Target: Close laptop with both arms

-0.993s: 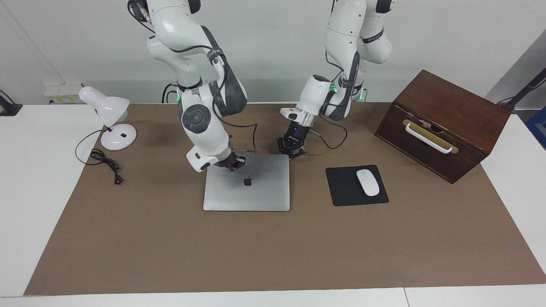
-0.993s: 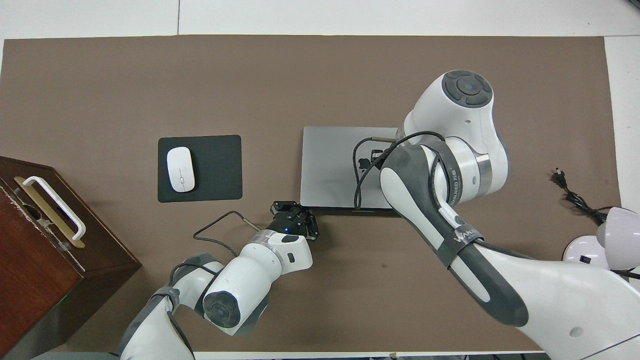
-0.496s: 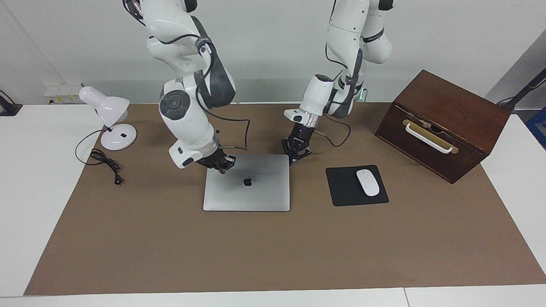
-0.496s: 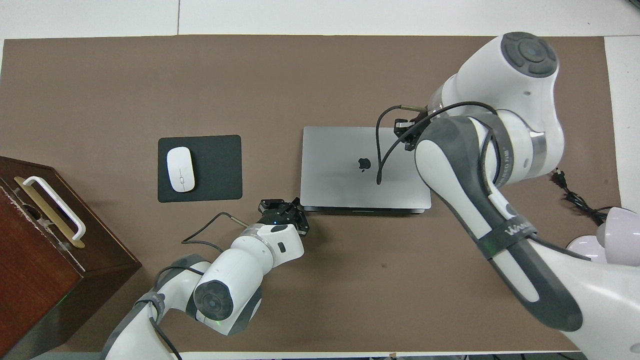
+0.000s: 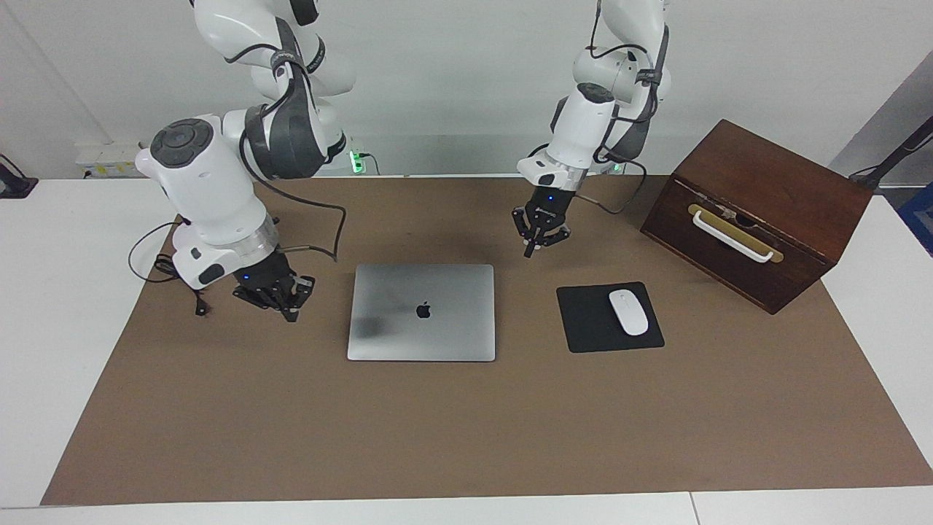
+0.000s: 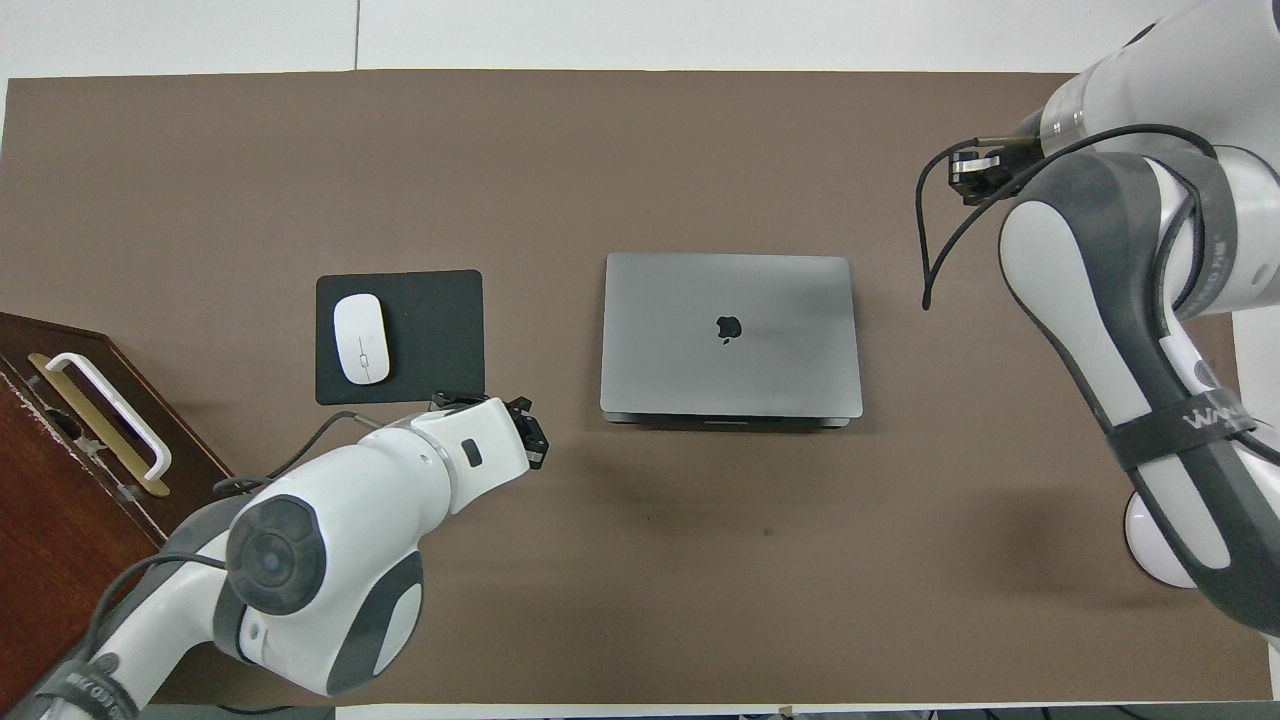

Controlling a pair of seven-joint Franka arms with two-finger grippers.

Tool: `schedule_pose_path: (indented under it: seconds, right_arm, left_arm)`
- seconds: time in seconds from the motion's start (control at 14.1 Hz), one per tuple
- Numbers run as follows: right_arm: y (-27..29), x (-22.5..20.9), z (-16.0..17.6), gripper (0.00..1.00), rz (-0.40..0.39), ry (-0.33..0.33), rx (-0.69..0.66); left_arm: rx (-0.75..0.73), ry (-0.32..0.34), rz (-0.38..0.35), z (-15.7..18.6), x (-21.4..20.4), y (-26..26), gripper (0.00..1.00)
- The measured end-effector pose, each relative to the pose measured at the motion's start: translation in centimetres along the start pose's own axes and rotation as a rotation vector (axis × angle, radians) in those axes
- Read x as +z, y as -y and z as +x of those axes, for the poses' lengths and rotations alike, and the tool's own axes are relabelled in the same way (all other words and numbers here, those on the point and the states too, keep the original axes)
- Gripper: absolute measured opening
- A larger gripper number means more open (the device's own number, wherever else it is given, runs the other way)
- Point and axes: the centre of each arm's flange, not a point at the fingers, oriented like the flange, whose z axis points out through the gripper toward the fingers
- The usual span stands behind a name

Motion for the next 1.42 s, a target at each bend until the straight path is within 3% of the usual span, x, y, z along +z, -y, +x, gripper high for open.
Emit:
schedule_pose_path:
  seconds: [0.14,0.35,0.57,0.85,0.99,1.21,1.42]
  right_arm:
    - [-1.9,-0.8,0.3,0.01,-0.02,-0.011,-0.052]
    - [-4.2,-3.6,0.4,0.1,-0.031,0.003,-0.065]
    - [-5.6,-7.8,-0.7,0.38,-0.04,0.005,-0.081]
    - [-8.4,-11.8,-2.8,0.82,-0.046,0.022,-0.085]
    - [-8.8,-13.1,-3.6,1.0,-0.046,0.026,-0.077]
    - [-10.5,-14.6,-4.6,1.0,-0.049,0.035,-0.067]
    - [-12.3,-17.6,-5.9,1.0,-0.058,-0.01,-0.08]
  left_arm:
    - [0.001,0.061,0.019,1.7,-3.8,2.2,0.01]
    - [-0.007,0.123,0.066,4.1,-8.7,5.6,0.01]
    - [-0.038,0.164,0.11,4.5,-10.9,8.9,0.29]
    - [-0.119,0.185,0.138,4.2,-13.7,13.5,0.76]
    - [-0.174,0.183,0.154,4.2,-16.0,16.1,0.99]
    - [-0.259,0.171,0.18,3.9,-19.8,20.0,1.0]
    - [-0.32,0.156,0.201,3.5,-23.1,22.8,1.0]
